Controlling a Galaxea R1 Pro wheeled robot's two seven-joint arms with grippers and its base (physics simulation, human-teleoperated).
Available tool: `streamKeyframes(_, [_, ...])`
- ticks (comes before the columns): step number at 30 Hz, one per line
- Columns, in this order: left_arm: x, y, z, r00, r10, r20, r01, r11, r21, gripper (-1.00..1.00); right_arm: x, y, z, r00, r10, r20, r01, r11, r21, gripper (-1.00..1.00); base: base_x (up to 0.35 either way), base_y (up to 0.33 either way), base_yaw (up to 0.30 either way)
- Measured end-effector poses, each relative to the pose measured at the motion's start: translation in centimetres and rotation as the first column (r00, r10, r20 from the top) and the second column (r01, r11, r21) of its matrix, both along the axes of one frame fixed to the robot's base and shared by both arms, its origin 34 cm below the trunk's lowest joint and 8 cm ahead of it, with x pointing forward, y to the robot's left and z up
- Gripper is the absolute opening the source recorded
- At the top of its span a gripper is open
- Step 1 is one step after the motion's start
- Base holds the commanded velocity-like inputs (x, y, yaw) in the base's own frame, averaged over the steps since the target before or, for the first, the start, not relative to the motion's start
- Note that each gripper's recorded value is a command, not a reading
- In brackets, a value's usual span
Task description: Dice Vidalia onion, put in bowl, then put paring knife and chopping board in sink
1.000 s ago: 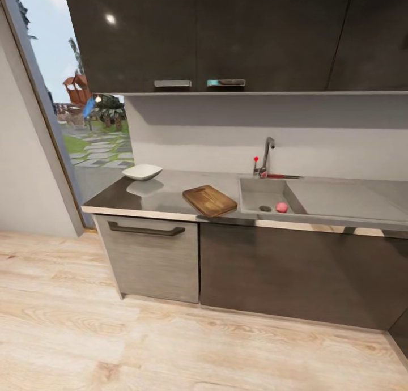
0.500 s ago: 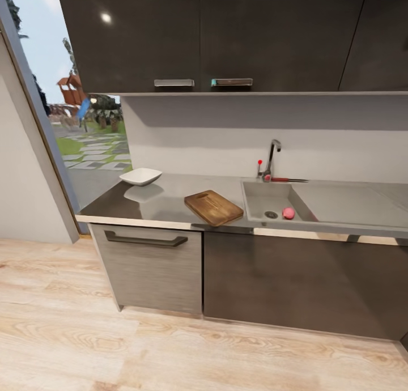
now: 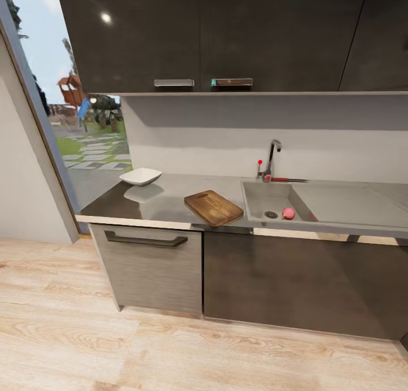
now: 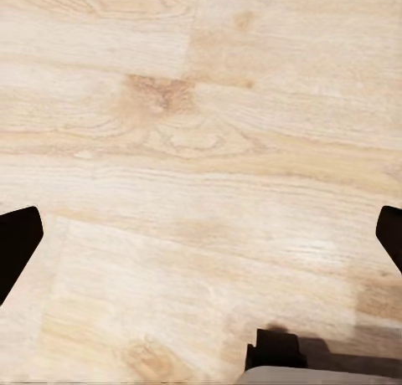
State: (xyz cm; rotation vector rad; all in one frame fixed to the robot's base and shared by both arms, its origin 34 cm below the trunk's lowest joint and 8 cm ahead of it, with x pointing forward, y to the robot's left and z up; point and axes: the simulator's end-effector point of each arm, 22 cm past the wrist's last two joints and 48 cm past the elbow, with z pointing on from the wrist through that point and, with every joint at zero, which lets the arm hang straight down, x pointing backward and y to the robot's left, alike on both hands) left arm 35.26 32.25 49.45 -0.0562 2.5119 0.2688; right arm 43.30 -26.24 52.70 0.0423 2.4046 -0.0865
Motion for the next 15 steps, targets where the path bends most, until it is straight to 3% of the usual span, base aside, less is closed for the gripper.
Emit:
streamKeyframes(2, [-0.8,0.3,-0.3,1.000,0.004,-0.018,-0.004,1.000,0.004,1.00,-1.8,0.0,-1.2,0.999,0.002,-0.044,-0.002,1.000,0.002,1.00,0.000,0.000,0.000])
streamKeyframes(15, [-5.4,1.8,-2.0,0.992,0.015,-0.126,-0.013,1.000,0.024,1.00,-2.8,0.2,-1.8,0.998,0.013,-0.068,-0.013,1.000,0.003,1.00,0.000,0.000,0.000])
